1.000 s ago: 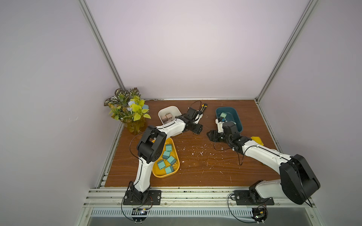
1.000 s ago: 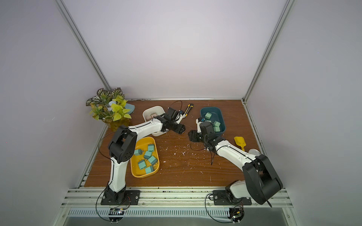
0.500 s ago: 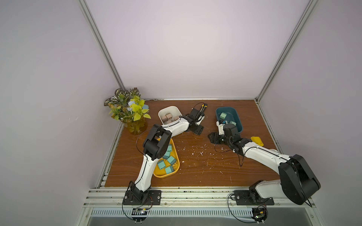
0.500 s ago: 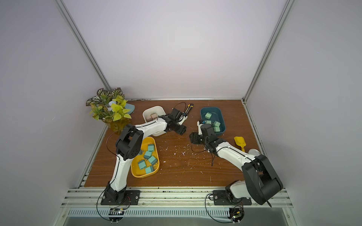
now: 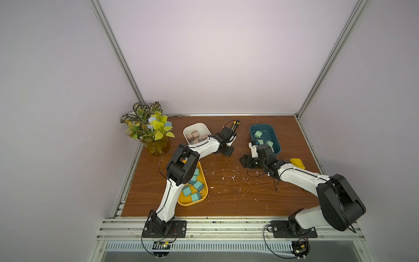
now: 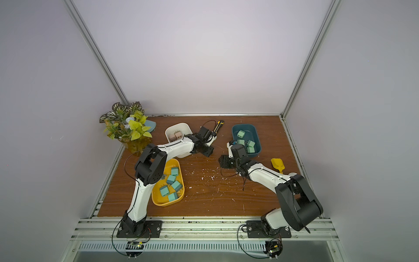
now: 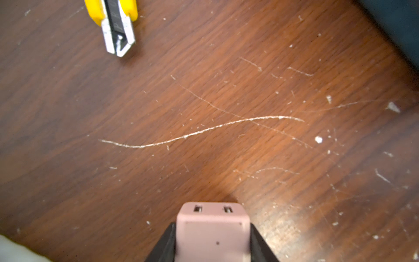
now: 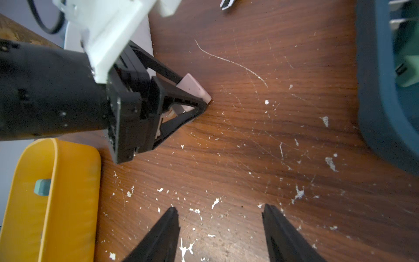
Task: Place the plugs by color into the storage box
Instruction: Pick up the plug from the center of the board, then place the plug in the storage box.
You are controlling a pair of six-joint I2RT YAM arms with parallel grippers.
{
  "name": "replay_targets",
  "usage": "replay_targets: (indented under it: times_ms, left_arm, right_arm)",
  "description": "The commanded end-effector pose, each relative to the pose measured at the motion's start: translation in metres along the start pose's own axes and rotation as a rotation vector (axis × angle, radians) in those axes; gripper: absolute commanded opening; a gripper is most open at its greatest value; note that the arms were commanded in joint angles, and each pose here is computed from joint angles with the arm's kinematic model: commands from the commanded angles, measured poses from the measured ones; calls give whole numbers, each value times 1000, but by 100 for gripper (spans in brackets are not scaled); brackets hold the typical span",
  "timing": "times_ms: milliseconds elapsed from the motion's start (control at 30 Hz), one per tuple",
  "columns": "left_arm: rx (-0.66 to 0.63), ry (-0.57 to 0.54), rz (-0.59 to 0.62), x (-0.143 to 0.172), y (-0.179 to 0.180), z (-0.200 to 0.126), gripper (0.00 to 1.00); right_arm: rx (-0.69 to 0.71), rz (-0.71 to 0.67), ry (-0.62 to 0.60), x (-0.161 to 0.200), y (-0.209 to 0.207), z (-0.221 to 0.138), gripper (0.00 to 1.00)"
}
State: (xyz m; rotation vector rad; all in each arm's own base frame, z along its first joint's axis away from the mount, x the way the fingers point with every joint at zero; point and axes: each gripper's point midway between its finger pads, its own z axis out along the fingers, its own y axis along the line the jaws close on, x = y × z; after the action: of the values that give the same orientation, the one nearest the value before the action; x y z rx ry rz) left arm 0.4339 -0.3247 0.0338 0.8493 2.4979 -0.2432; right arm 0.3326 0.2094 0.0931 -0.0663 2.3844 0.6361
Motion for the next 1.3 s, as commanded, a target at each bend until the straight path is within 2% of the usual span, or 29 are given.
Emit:
replay_targets:
  times_ms: [0,233,467,567,633,800,967,1133,1267]
  left_arm:
    - [-5,-16,21,-6,-6,-15,41]
    - [18,-69,0,-18,-10,-36,36]
    - [54,-212,-39,-45,-15,-69,19]
    - [57,-238,-47,-47,-16,-80,17]
    - [61,-244,-48,-46,-17,-85,17]
    - [58,-225,-34,-39,-17,-90,7]
    - [-4,-209,0,-32,-7,-107,1]
    - [-84,-190,22,-16,9,-123,0]
    - [-101,-197,8,-10,19,-136,0]
  right_arm:
    - [-46,-22,-54,-24,15,-5,65]
    - [-87,-3,-71,-31,24,-9,64]
    - [-104,10,-73,-36,31,-14,64]
    - [-116,14,-75,-37,34,-18,64]
    - [-125,22,-78,-38,36,-20,64]
    - [-170,47,-89,-46,49,-21,64]
    - [-193,31,-103,-57,67,-16,64]
    - [-225,14,-111,-67,95,-7,64]
    - [-236,-20,-112,-75,117,-1,64]
